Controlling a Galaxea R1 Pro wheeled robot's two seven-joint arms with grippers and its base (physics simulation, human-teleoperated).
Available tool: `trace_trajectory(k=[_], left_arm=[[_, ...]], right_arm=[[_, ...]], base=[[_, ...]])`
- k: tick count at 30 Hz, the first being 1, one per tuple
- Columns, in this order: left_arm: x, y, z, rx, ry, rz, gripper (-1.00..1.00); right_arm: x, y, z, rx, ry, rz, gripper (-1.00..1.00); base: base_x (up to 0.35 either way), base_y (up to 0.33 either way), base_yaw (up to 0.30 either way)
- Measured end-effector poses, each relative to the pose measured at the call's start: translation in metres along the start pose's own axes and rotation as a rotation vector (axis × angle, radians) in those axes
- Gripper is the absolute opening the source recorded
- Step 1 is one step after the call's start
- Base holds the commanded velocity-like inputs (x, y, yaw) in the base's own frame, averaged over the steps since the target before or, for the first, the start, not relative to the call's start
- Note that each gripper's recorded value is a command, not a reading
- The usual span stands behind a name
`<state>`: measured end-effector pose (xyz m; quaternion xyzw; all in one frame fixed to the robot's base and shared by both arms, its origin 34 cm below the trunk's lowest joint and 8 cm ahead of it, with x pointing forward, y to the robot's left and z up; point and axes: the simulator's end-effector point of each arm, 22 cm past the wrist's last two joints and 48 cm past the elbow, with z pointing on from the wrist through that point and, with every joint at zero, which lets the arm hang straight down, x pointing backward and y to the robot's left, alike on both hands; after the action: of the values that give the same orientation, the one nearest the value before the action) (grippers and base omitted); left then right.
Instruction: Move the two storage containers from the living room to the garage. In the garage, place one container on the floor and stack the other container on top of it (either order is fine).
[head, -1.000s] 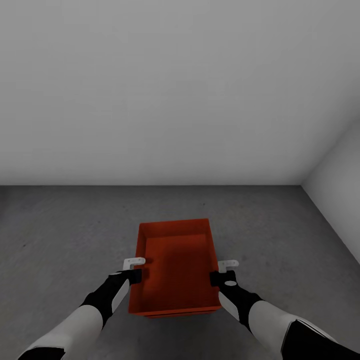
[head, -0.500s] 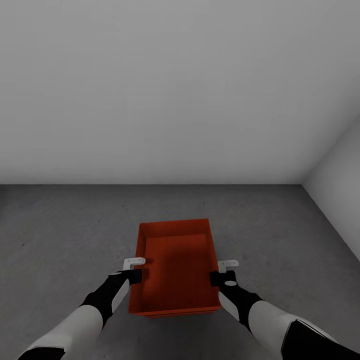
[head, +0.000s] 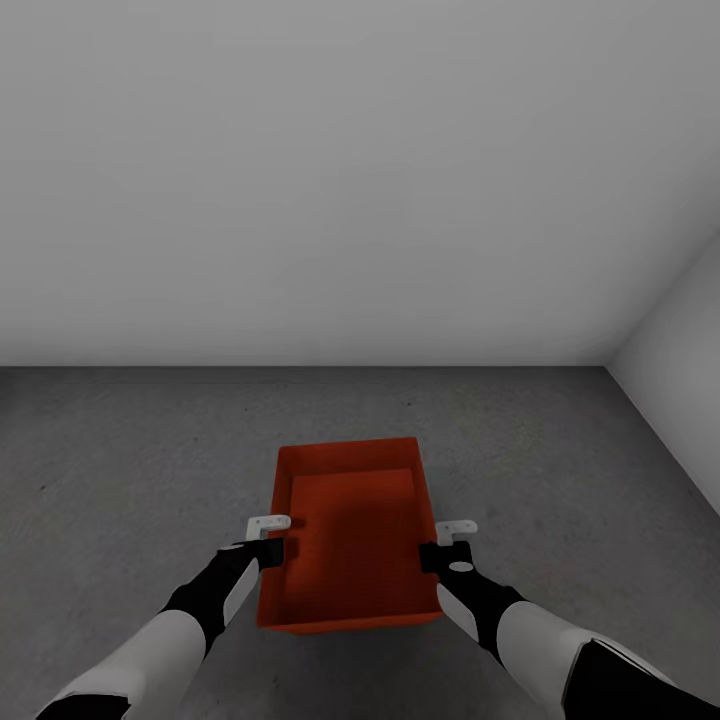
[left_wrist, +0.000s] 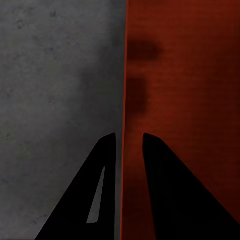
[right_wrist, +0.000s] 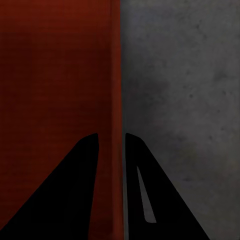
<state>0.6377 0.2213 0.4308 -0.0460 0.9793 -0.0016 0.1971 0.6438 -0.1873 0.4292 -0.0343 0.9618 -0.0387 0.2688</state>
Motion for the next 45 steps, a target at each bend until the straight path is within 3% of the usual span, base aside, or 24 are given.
trace_trajectory(k=[9,29,30,31,34,45], left_arm=[[0.007,0.002,0.012,-0.004,0.001,0.008,-1.00],[0.007,0.002,0.012,-0.003,0.001,0.010,-1.00],[0.007,0.002,0.012,-0.003,0.001,0.010,-1.00],[0.007,0.004,0.012,-0.006,0.002,-0.018,1.00],[0.008,0.016,0.012,-0.059,0.005,-0.011,1.00],[0.007,0.018,0.011,-0.070,0.001,-0.012,1.00]], right_arm=[[0.007,0.005,0.010,-0.003,0.001,0.009,-1.00],[0.007,0.004,0.010,-0.002,0.001,0.010,-1.00],[0.007,0.004,0.010,-0.003,0.001,0.010,1.00],[0.001,-0.002,0.011,0.004,-0.007,0.023,1.00],[0.009,-0.032,0.014,0.051,0.004,0.026,1.00],[0.009,-0.033,0.014,0.053,0.004,0.026,1.00]], base=[[0.000,0.000,0.000],[0.000,0.000,0.000],[0.000,0.000,0.000],[0.000,0.000,0.000],[0.000,0.000,0.000],[0.000,0.000,0.000]])
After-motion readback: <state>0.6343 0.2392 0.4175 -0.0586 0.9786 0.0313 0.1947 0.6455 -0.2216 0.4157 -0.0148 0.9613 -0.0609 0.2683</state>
